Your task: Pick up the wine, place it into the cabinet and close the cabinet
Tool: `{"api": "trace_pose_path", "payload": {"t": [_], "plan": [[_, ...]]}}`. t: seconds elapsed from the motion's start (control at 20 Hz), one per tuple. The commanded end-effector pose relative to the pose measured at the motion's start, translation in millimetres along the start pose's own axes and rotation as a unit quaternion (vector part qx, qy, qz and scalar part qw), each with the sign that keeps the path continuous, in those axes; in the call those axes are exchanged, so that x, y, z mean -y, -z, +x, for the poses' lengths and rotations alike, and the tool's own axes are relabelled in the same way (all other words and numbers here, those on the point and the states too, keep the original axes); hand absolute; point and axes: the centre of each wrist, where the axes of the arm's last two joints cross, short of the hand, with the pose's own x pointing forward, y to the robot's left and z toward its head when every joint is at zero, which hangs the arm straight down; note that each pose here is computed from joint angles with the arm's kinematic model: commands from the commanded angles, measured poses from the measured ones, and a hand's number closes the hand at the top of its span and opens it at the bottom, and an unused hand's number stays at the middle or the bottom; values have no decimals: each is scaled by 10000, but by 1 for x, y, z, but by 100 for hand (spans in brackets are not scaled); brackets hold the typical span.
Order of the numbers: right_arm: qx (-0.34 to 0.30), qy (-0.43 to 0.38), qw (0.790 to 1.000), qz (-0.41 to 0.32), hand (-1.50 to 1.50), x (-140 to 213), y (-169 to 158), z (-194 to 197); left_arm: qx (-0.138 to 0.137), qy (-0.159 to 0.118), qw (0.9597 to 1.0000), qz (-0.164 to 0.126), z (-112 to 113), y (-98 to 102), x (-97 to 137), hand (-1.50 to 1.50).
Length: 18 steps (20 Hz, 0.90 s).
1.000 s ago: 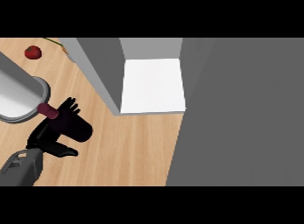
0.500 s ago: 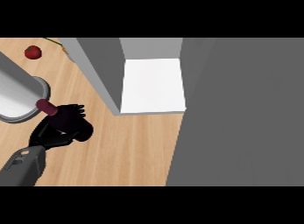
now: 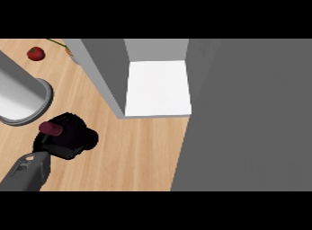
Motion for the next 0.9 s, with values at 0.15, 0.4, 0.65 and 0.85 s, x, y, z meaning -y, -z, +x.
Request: {"api": "trace_pose_path", "payload": {"t": [0.15,0.4,0.65,0.85], "plan": [[448,-57,9987,-216,-150,13,-21,31,794,-55,9950,597,-36,-23,44,150],[334,-160,9991,-209,-150,11,-24,26,958,-28,9946,400,-26,-22,52,150],[382,-30,9989,-261,-150,12,-26,27,801,-388,9960,-27,-33,-33,79,150],[381,-52,9991,-186,-150,16,-32,36,988,-370,9944,-79,-31,-28,109,150]]}}
